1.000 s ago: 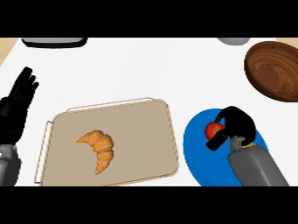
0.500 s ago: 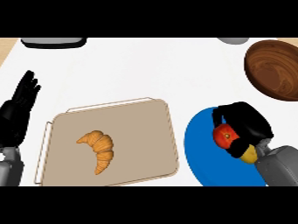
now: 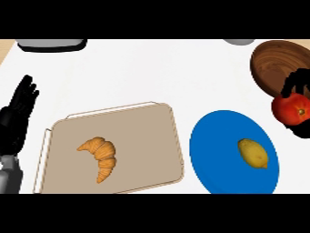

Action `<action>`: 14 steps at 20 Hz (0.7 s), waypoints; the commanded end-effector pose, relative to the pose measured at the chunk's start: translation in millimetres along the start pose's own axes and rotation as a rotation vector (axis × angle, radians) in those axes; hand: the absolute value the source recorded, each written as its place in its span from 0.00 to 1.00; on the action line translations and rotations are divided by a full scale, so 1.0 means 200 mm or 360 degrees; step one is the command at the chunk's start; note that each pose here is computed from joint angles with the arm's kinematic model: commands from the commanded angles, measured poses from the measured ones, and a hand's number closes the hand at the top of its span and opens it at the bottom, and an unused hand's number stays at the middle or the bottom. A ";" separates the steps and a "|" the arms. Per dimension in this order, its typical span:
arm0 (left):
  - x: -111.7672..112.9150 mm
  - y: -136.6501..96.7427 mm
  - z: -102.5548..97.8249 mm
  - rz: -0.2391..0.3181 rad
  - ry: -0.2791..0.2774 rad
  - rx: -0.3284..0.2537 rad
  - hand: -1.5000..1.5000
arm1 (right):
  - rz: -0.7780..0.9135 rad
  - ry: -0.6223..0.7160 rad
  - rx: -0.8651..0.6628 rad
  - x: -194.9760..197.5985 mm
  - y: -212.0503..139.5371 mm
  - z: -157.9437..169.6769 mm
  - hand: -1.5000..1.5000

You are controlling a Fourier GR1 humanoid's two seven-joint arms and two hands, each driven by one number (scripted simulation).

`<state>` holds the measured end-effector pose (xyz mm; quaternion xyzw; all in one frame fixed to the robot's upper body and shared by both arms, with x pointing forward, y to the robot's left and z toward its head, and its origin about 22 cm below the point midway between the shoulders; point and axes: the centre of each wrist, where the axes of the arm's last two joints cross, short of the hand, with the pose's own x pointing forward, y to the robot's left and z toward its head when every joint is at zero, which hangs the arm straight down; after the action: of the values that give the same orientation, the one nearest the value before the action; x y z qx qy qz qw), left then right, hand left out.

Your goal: Pick the tomato from the plate and place it in the bowl

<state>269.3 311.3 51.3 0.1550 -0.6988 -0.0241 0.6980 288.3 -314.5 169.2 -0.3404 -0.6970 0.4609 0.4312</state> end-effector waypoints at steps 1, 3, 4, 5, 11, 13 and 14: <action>0.02 0.02 -0.01 0.0004 -0.0045 -0.0018 0.50 | -0.0100 0.0026 -0.0215 -0.09 -0.21 0.08 1.00; 0.01 0.06 0.02 -0.0006 -0.0033 -0.0008 0.50 | -0.0107 0.0099 -0.0201 -0.11 -0.29 0.06 1.00; 0.03 -0.06 -0.02 0.0018 -0.0040 -0.0037 0.50 | -0.0163 0.0116 -0.0198 -0.17 -0.32 0.06 1.00; -0.05 0.03 0.02 0.0004 -0.0001 -0.0045 0.50 | -0.0185 0.0149 -0.0236 -0.22 -0.33 0.05 1.00; -0.02 -0.04 0.02 -0.0008 -0.0033 -0.0061 0.50 | -0.0330 0.0214 -0.0196 -0.40 -0.32 -0.12 1.00; 0.02 -0.08 -0.07 0.0002 -0.0022 -0.0057 0.50 | -0.0320 0.0184 -0.0163 -0.48 -0.20 -0.17 1.00; 0.00 -0.08 -0.08 0.0002 -0.0040 -0.0038 0.50 | -0.0310 0.0245 -0.0167 -0.56 -0.24 -0.17 1.00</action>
<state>279.1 301.8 49.1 0.1439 -0.7048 -0.0364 0.6937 338.4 -398.4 198.6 -0.3306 -0.7201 0.3611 0.4916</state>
